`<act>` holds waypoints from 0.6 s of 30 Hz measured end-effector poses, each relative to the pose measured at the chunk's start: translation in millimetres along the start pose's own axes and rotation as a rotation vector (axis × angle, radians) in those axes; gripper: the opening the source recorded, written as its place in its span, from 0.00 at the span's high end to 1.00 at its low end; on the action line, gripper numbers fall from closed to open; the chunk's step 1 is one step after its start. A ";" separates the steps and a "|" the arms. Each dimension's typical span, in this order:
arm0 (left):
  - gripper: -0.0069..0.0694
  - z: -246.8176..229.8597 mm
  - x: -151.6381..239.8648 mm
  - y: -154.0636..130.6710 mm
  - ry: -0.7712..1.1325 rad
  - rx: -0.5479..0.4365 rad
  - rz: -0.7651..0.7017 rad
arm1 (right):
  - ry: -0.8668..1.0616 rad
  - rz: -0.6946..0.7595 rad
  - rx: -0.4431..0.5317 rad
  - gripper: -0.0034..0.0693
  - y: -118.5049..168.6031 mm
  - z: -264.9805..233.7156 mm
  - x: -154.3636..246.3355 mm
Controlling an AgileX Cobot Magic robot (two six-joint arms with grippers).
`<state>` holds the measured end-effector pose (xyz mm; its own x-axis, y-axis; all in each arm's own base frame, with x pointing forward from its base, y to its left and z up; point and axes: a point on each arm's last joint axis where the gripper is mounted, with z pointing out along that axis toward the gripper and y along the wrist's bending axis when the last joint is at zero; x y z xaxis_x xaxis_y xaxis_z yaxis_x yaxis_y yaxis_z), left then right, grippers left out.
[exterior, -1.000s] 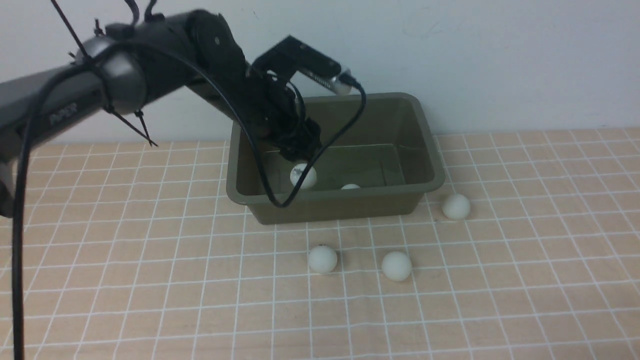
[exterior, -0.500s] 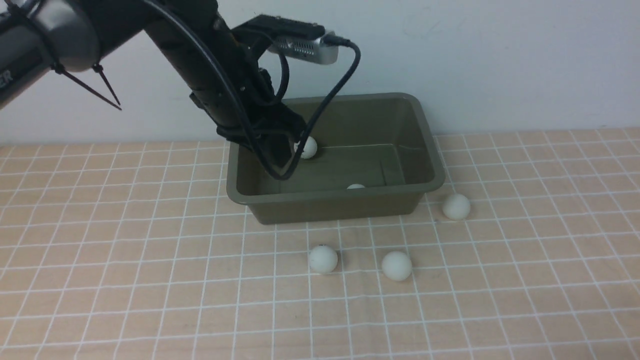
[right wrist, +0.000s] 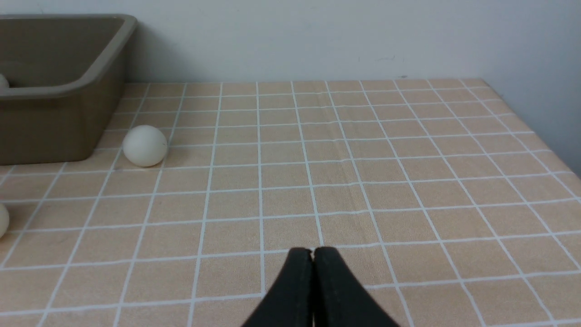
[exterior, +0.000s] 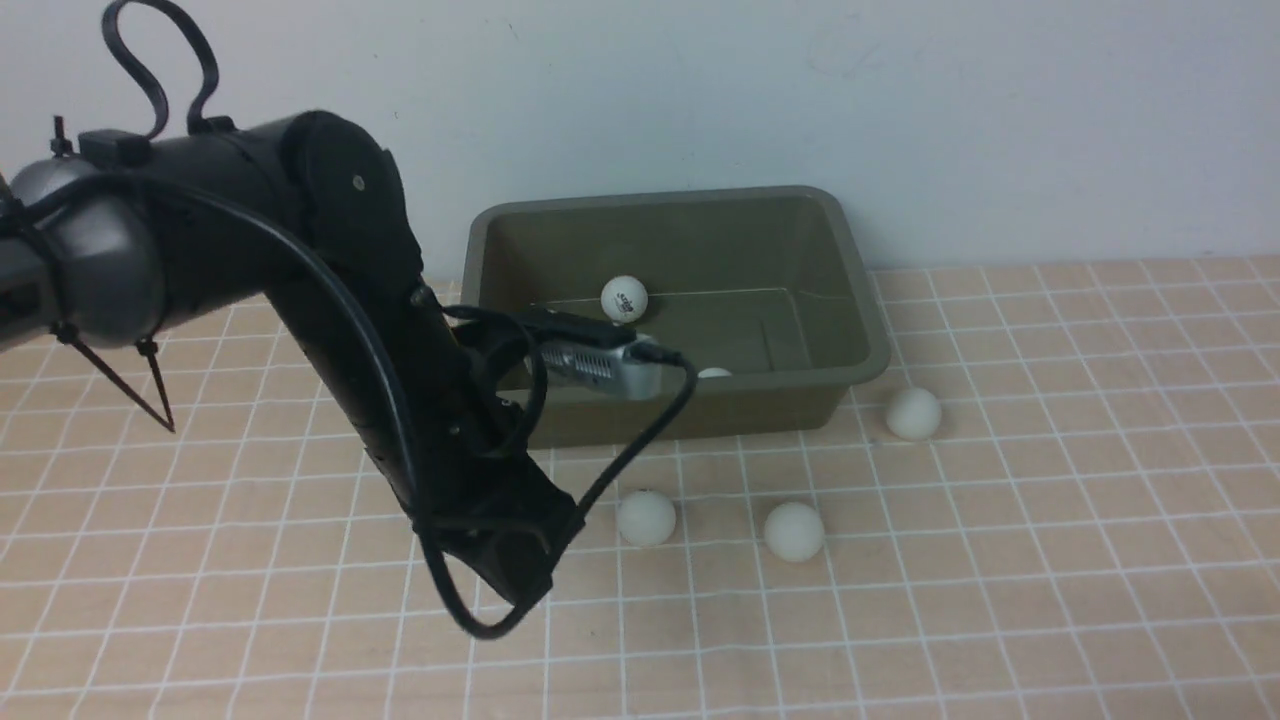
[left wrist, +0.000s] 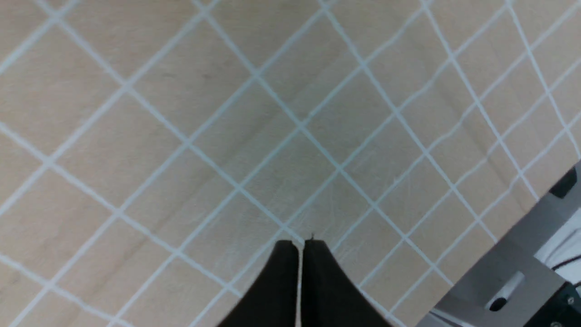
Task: Put the table tennis balls into the box on the light coffee tablecloth.
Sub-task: 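Reach for and grasp a ping pong ball on the table beside the basket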
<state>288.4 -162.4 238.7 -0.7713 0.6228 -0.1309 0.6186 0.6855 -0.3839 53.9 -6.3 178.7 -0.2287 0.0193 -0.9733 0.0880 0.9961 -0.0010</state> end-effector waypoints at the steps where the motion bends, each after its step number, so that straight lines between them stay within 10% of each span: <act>1: 0.95 2.4 -1.3 -2.9 -0.007 -0.003 0.040 | 0.000 0.000 0.000 0.97 0.0 0.0 0.0; 8: 0.75 11.7 -24.2 -15.9 -0.189 -0.087 0.167 | 0.000 0.000 0.000 0.97 0.0 0.0 0.0; 18: 0.36 32.1 -41.6 4.6 -0.289 -0.136 -0.183 | 0.000 0.001 0.000 0.97 0.0 0.0 0.0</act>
<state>318.5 -197.2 213.0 -0.8697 0.3662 -0.3310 0.4654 0.8319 -0.3023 53.9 -6.3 178.7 -0.2286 0.0202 -0.9733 0.0883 0.9961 -0.0001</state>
